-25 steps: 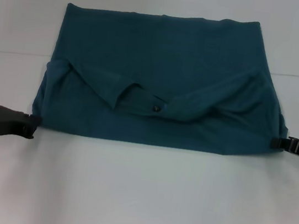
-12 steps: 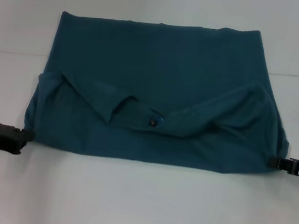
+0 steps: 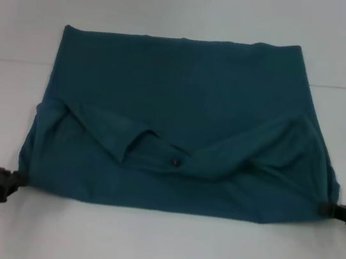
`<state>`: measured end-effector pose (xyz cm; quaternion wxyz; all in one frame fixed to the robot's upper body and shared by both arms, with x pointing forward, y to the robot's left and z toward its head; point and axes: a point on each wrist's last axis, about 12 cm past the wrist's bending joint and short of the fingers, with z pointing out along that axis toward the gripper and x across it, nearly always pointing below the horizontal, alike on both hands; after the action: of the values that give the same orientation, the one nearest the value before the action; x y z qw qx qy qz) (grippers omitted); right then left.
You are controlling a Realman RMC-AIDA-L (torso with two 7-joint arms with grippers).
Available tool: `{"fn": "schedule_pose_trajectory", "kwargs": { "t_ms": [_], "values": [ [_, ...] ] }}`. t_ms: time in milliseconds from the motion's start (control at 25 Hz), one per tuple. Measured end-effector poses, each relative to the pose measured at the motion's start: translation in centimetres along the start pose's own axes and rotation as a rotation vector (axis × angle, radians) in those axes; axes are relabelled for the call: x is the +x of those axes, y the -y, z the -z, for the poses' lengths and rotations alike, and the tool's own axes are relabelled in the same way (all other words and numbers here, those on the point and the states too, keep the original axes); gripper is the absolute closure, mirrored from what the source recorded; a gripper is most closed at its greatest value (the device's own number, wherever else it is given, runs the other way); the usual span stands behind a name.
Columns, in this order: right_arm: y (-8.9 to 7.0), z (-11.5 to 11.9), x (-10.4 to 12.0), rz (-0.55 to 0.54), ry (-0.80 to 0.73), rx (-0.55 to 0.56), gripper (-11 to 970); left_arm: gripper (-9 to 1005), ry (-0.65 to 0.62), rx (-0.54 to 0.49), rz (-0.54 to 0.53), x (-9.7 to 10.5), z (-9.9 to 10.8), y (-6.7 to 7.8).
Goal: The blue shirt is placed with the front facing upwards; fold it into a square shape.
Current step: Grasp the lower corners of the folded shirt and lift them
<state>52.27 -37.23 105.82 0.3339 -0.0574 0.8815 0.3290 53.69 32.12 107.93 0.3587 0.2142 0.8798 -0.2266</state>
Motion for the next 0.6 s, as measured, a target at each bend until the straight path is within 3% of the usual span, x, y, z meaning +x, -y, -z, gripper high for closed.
{"fn": "schedule_pose_trajectory", "kwargs": {
  "t_ms": [600],
  "values": [
    [0.3,5.3,3.8,0.002,-0.019,-0.055,917,995,-0.043,0.216,-0.001,2.1,2.7,1.7]
  ]
}}
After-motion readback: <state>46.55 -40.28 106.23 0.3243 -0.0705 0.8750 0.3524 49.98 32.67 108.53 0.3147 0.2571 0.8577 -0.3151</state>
